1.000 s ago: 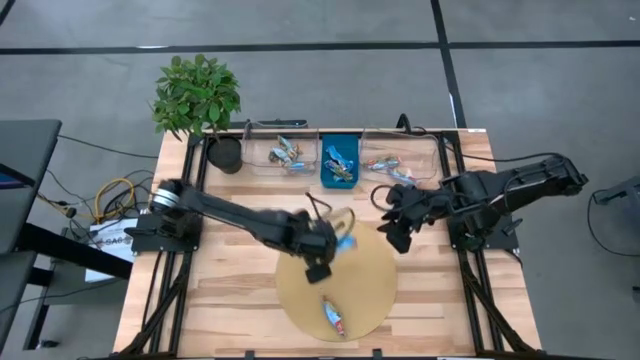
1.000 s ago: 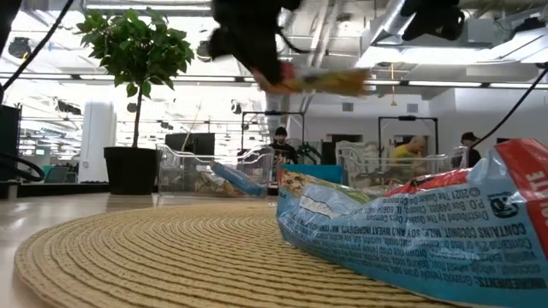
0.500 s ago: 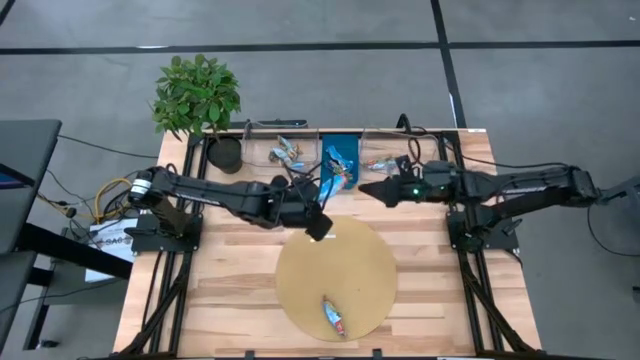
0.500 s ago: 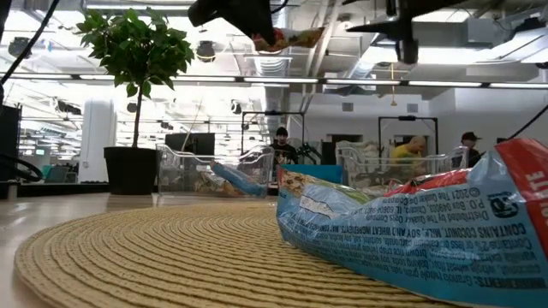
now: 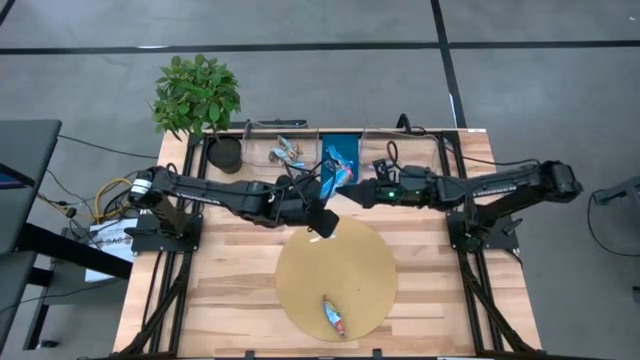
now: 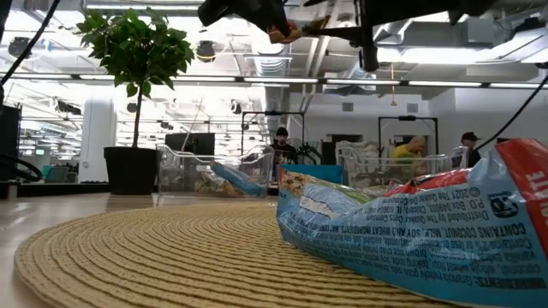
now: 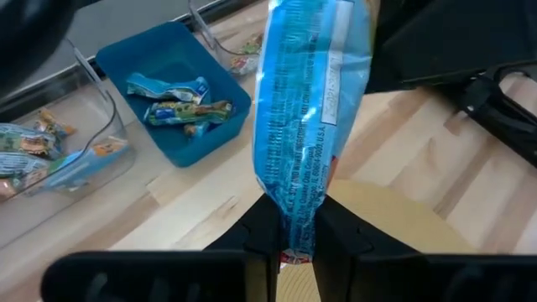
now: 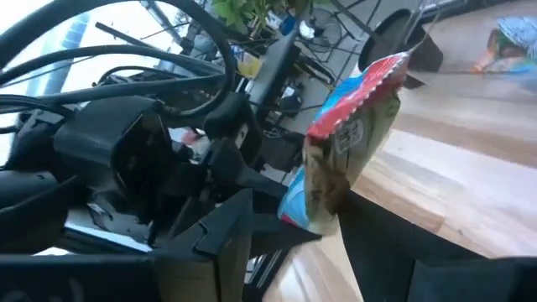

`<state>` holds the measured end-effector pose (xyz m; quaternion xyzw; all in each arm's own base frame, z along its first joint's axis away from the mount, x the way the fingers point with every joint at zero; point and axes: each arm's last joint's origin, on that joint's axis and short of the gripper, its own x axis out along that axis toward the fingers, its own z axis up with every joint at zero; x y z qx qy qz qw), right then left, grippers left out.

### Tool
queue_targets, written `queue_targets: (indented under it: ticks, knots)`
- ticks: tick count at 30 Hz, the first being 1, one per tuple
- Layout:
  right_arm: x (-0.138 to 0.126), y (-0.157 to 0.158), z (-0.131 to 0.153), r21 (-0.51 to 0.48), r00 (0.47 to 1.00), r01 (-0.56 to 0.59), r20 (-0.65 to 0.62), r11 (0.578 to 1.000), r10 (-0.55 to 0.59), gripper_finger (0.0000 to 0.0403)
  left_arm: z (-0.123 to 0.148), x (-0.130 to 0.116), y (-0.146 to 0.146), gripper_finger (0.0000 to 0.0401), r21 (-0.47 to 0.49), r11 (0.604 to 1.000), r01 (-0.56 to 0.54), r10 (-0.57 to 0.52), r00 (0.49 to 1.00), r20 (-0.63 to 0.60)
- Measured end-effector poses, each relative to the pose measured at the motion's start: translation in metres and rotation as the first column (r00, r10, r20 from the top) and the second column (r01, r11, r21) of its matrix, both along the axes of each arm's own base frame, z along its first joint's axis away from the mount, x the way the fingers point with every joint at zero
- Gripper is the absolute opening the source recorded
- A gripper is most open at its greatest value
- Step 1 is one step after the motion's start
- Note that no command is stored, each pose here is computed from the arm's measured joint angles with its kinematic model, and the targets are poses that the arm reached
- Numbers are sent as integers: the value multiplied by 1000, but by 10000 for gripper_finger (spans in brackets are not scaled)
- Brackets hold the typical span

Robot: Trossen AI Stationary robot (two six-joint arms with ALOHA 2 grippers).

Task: Pick and place Granola Bars by type
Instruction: Put the red granola bar into the right transparent bin

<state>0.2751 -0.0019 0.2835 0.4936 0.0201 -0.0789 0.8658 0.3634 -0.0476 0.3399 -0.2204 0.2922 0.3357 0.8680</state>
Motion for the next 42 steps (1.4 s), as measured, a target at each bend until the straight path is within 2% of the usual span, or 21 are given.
queue_targets:
  ticks: [8,20,26,32,37,42]
  knots:
    - [9,-4,5,-29,1000,1,-10,1000,-1,154,0,0,-1,39,-13,1000,24,-24,1000,-5]
    - [8,-10,1,-50,998,9,-56,999,-12,10,0,1,-1,42,-5,999,38,-38,999,-10]
    - [8,-10,0,-47,997,-24,-75,999,21,13,-1,0,-1,67,-2,999,39,-39,999,-25]
    - [3,-9,-8,-57,981,-79,-182,995,68,5,-6,-5,5,111,-3,1000,31,-31,993,-110]
    - [-6,-14,-17,-55,942,-145,-313,988,120,2,-8,-8,9,154,1,1000,19,-18,989,-147]
    - [-27,-27,-26,-75,862,-156,-498,985,98,1,-10,-10,11,182,-25,999,29,-33,984,-177]
